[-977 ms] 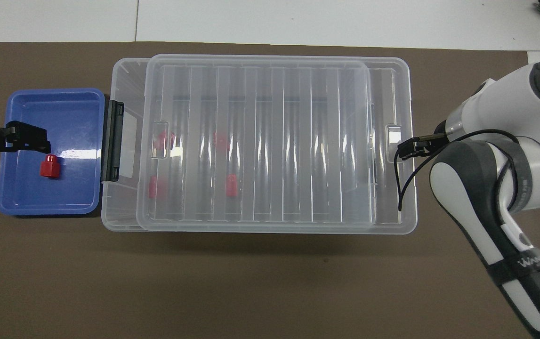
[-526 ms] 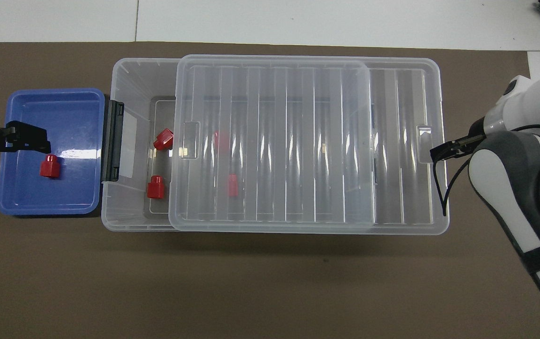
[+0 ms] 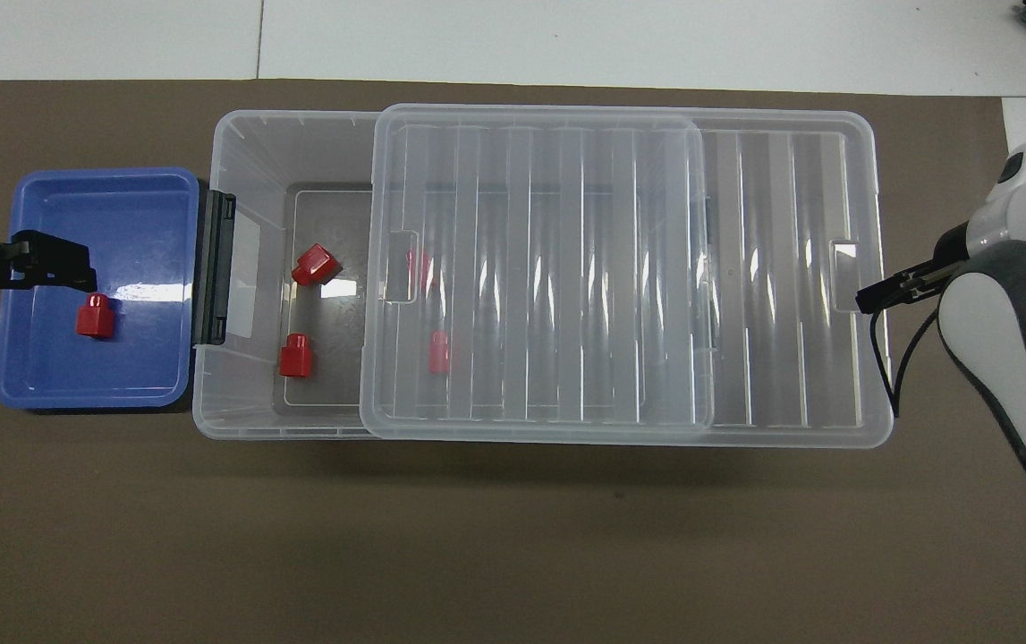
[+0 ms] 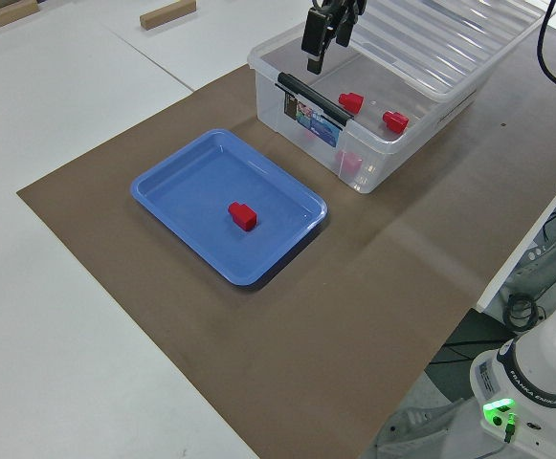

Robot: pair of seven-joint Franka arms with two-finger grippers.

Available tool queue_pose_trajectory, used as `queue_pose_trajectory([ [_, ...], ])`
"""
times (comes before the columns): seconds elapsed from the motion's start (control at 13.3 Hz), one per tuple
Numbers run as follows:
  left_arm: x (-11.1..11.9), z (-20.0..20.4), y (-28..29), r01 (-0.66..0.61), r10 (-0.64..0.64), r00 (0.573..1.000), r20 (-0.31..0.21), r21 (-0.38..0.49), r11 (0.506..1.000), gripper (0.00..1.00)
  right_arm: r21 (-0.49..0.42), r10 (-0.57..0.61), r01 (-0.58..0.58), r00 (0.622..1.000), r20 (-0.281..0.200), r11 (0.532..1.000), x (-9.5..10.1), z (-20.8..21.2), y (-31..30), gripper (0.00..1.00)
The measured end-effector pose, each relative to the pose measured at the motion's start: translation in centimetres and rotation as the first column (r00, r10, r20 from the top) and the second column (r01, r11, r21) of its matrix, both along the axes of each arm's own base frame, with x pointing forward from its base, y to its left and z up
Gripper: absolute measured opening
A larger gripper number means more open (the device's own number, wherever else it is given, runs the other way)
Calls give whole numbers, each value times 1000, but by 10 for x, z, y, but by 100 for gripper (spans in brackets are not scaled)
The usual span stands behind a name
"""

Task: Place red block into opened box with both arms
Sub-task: 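Slide the clear lid with the right gripper away from the blue tray, then lower the left gripper onto the red block and grasp it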

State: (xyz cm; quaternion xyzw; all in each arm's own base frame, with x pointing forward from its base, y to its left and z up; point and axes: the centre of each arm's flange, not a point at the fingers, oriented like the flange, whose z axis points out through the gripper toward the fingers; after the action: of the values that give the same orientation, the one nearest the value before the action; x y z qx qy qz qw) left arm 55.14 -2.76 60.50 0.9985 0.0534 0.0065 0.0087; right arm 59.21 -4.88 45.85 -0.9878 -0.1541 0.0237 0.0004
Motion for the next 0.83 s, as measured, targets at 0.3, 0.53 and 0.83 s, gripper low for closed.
queue_pose_trajectory([
  [0.3,-8,5,-8,0,0,1000,-12,2,1000,100,2,2,-2,1000,0,1000,-3,0,-30,100],
  [0.53,3,6,28,-41,41,996,74,-1,999,100,1,12,-12,1000,0,1000,-4,0,-32,100],
  [0.83,49,-77,96,54,-56,992,113,19,998,100,-4,26,-26,1000,-1,1000,-4,0,-36,100],
])
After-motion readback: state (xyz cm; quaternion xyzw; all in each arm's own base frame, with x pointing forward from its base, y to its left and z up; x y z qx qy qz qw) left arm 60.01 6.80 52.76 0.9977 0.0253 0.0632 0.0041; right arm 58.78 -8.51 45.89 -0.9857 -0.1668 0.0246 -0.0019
